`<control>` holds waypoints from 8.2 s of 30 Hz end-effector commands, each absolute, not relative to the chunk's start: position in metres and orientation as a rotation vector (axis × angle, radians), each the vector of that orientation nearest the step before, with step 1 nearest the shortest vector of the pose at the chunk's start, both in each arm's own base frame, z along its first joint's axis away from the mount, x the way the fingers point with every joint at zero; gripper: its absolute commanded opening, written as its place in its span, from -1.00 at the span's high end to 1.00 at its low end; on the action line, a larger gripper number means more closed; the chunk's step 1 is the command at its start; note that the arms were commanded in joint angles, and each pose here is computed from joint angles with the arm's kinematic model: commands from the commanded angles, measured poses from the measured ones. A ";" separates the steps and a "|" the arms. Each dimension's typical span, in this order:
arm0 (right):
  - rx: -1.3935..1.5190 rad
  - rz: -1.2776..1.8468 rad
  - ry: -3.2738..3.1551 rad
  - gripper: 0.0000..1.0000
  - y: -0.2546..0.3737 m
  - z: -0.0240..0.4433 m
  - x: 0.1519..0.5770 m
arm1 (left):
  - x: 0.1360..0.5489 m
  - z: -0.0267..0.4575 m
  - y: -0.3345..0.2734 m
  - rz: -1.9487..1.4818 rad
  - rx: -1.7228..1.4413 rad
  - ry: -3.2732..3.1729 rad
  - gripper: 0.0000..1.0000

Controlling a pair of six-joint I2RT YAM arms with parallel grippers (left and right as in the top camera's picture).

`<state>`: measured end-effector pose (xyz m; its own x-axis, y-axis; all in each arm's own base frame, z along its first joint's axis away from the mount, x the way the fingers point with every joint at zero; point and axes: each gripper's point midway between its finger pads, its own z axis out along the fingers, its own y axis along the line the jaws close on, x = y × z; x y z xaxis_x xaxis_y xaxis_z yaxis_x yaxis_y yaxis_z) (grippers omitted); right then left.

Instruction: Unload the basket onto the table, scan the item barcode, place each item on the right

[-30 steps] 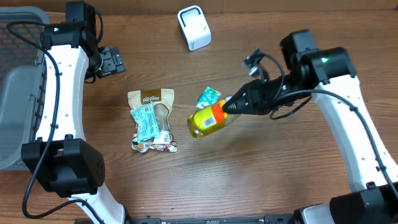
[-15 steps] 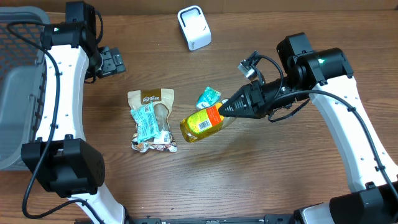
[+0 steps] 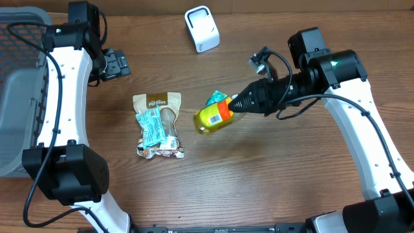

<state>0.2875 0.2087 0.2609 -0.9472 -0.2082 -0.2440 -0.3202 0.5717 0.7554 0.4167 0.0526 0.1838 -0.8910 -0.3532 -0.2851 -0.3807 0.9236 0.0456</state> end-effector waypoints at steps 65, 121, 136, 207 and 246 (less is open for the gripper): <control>-0.894 -0.736 1.768 0.93 0.289 0.176 0.628 | 0.420 0.191 0.050 0.139 -0.519 2.792 -0.99; 0.339 -0.002 3.020 0.39 -0.049 0.114 0.424 | 0.420 0.191 0.050 0.139 -0.519 2.792 -0.99; 0.382 -0.003 2.742 -0.79 -0.055 0.199 0.472 | 0.420 0.191 0.050 0.139 -0.519 2.792 -0.99; 0.378 0.375 3.150 0.25 0.234 0.109 0.353 | 0.420 0.191 0.050 0.139 -0.519 2.792 -0.99; 0.459 0.296 3.127 0.47 0.241 0.107 0.348 | 0.420 0.191 0.050 0.139 -0.519 2.792 -0.99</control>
